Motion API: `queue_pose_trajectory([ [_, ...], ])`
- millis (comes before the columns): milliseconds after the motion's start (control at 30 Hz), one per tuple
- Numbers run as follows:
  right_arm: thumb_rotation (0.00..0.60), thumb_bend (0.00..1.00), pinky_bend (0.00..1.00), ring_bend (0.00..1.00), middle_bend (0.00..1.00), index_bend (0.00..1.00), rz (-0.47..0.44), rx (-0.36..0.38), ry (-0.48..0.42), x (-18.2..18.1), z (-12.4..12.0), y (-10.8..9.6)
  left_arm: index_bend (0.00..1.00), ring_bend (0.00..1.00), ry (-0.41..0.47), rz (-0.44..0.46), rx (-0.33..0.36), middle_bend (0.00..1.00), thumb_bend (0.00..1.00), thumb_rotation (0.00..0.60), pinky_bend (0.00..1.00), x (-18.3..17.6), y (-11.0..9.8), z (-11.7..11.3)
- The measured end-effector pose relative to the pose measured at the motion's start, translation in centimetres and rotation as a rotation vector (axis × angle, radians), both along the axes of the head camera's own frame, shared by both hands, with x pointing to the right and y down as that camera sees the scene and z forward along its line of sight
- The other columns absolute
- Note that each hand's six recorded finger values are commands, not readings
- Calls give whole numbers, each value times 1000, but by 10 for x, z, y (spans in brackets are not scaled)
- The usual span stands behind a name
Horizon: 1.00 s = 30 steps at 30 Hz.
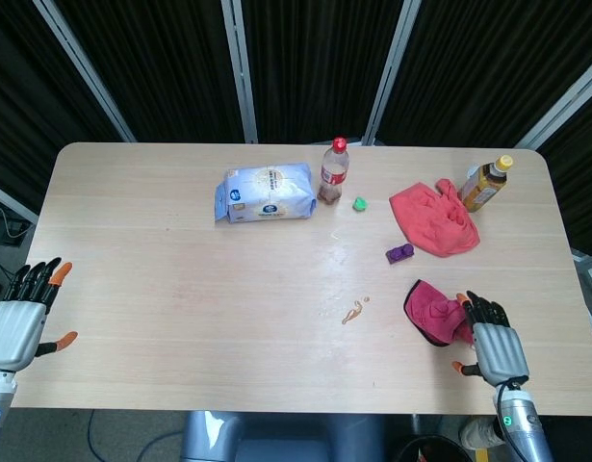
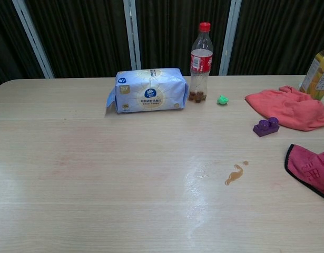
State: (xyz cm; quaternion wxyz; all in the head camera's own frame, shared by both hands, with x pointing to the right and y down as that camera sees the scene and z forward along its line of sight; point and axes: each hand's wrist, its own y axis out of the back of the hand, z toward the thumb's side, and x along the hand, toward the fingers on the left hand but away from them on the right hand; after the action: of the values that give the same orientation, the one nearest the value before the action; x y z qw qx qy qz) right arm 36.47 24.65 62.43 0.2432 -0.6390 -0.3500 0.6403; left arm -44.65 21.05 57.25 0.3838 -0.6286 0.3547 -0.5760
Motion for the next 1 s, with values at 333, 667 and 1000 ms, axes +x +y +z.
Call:
queue_pose_trajectory([
  [333,600,12,28,0,0,100,26,-22,43,0,27,-4,0,0,1,-2,-16,0,0,600,0,0,0,2],
  [667,600,55,42,0,1,161,57,-55,68,1,52,-11,0,0,0,-6,-30,0,0,600,0,0,0,4],
  [1000,600,240,168,0,93,336,47,-54,92,-5,72,-19,0,0,3,-11,-36,0,0,600,0,0,-1,6],
])
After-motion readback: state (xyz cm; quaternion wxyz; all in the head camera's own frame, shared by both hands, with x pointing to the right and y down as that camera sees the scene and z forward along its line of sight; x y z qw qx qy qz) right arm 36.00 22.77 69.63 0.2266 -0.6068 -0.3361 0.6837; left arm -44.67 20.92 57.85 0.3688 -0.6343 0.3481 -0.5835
